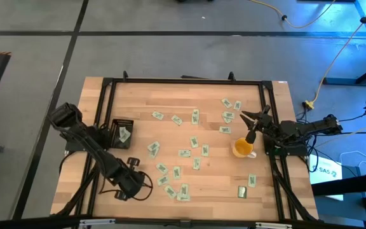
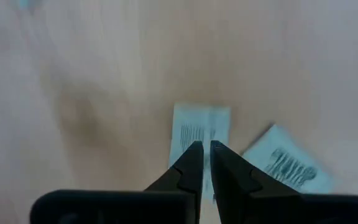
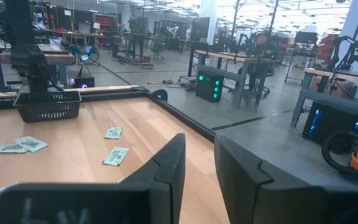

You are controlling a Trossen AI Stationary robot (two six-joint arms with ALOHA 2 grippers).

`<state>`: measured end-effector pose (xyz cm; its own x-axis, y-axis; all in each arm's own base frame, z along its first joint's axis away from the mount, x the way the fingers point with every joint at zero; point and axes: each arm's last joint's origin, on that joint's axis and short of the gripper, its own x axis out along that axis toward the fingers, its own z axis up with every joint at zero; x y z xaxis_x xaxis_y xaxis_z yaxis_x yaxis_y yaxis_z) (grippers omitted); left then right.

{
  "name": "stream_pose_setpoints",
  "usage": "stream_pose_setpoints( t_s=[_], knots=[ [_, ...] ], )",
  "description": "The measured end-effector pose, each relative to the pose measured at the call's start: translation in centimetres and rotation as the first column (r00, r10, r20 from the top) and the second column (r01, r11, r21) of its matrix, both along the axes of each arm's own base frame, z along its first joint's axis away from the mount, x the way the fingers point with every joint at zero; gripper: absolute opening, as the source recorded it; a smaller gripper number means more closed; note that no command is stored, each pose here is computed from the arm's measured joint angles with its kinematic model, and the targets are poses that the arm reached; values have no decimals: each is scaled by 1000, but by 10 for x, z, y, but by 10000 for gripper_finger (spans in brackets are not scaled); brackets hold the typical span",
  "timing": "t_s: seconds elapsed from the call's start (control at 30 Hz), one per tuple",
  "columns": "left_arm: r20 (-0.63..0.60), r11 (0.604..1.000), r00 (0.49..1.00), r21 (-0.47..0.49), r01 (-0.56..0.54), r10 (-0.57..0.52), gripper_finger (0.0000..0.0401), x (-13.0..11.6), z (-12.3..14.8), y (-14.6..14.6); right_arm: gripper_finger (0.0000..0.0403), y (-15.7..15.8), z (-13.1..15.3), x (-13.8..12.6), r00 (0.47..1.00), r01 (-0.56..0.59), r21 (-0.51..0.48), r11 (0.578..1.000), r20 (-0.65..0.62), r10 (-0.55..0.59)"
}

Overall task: Pick and place Stevia / Truvia into bins
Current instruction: Put the stevia packet into the black bin

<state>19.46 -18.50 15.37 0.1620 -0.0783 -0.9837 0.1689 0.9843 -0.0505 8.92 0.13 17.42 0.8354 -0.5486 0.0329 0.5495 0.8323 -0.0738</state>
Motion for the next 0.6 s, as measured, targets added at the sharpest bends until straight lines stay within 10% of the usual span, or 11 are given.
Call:
stream_pose_setpoints(
  t_s=[0.6],
  knots=[
    [-32,997,996,18,-79,79,89,0,-8,1,90,0,0,0,1000,0,-1,1000,0,0]
  ],
)
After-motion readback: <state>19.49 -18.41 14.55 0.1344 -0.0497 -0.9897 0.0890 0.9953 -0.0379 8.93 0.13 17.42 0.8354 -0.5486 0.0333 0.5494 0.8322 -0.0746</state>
